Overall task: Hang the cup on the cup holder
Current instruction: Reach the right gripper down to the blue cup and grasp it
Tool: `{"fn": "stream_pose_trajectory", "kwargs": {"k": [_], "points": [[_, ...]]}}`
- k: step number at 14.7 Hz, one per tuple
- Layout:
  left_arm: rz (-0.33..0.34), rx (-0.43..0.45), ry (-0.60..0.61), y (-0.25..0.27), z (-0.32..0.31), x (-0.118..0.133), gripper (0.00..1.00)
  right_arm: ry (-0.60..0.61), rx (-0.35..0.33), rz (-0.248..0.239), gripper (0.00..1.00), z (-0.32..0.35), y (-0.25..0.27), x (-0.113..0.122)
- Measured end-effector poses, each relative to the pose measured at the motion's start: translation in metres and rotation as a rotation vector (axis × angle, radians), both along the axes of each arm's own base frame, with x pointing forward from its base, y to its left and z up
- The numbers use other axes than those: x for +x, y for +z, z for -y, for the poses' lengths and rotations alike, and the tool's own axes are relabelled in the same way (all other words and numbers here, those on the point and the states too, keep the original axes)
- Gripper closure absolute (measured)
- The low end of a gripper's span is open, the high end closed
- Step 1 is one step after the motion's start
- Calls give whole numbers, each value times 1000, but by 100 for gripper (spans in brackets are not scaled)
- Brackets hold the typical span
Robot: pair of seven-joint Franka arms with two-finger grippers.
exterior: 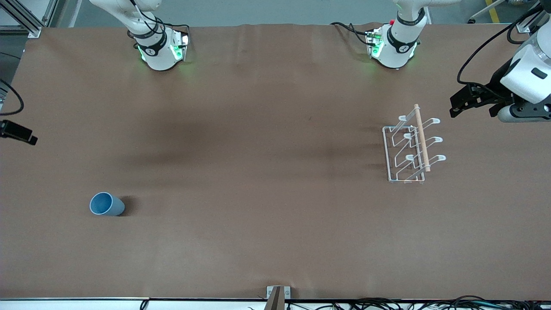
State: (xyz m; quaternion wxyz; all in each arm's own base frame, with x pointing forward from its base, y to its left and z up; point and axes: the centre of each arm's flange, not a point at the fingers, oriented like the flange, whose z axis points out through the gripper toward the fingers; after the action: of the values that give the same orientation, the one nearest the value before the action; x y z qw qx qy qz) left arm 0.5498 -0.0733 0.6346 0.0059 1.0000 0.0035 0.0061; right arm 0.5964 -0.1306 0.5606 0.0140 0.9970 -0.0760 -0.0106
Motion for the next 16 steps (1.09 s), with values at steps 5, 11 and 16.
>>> {"fn": "stream_pose_trajectory", "kwargs": {"k": [5, 11, 16], "points": [[-1, 0, -3, 0, 2, 0, 0, -22, 38, -5, 1, 15, -90, 32], [-16, 2, 4, -2, -2, -1, 0, -29, 56, 23, 5, 14, -175, 63], [-16, 2, 4, -2, -2, -1, 0, -36, 56, 48, 11, 14, -233, 79]]}}
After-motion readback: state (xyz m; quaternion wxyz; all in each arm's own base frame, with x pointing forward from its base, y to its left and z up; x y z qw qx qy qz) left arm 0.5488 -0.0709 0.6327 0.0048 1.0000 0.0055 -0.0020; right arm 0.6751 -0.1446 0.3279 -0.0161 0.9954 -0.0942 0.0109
